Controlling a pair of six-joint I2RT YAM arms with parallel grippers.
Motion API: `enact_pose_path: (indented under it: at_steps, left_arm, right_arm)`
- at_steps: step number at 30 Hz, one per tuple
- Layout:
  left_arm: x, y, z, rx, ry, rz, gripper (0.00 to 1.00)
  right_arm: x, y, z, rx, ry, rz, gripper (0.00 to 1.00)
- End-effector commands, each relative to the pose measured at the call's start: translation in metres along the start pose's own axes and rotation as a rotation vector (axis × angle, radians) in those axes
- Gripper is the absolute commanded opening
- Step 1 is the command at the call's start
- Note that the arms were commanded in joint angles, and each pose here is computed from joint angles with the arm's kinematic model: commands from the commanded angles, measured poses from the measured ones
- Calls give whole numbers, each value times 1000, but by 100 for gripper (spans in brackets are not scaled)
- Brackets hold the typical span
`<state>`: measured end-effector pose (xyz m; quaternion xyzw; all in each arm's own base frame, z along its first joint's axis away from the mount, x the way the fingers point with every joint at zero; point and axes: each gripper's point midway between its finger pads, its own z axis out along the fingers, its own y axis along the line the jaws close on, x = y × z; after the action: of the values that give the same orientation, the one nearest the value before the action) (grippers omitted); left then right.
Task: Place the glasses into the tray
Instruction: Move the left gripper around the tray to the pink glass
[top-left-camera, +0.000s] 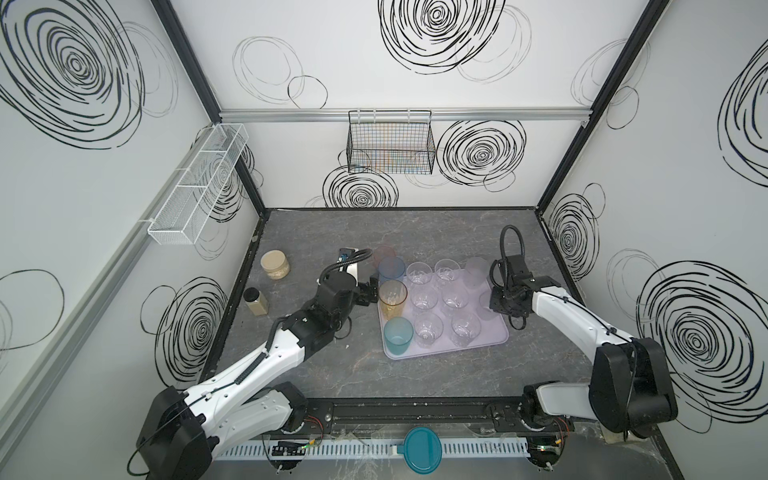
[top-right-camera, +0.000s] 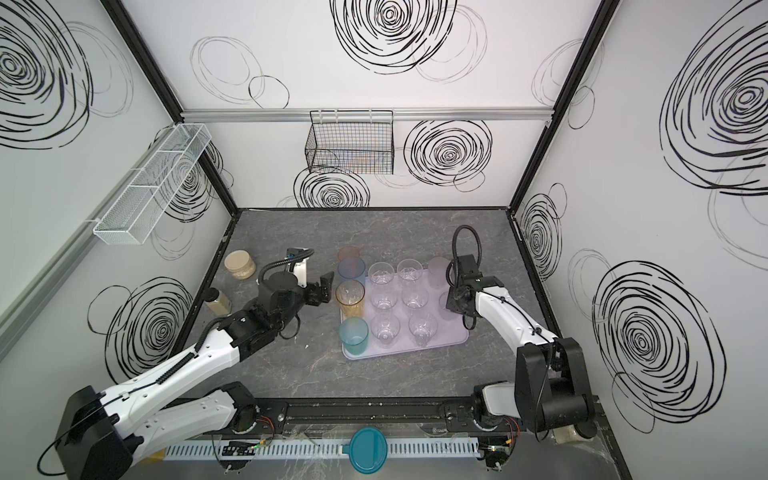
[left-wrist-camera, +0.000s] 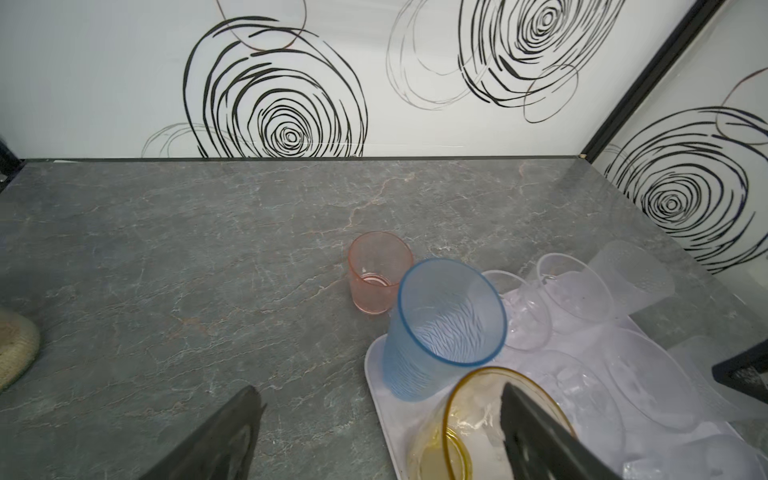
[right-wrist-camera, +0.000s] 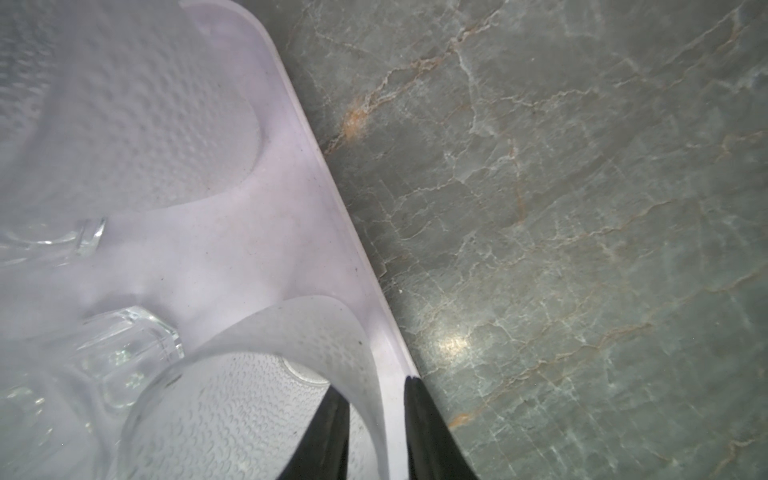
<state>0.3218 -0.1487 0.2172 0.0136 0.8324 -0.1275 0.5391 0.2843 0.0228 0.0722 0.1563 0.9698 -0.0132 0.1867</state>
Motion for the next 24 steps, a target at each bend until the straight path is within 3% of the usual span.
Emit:
enact_pose_path:
  at_steps: [1, 7, 15, 24]
  left_arm:
    - [-18, 10, 6, 32, -26, -100, 90]
    - [-29, 36, 25, -6, -5, -154, 88]
    - [-17, 38, 51, -10, 57, -167, 88]
    - [-16, 48, 102, 14, 154, -259, 80]
  right_arm:
    - [-10, 0, -7, 19, -21, 1, 29]
    - [-22, 10, -7, -15, -39, 4, 25]
    - [-32, 25, -6, -67, -45, 15, 22]
    - [-53, 17, -56, -81, -135, 9, 46]
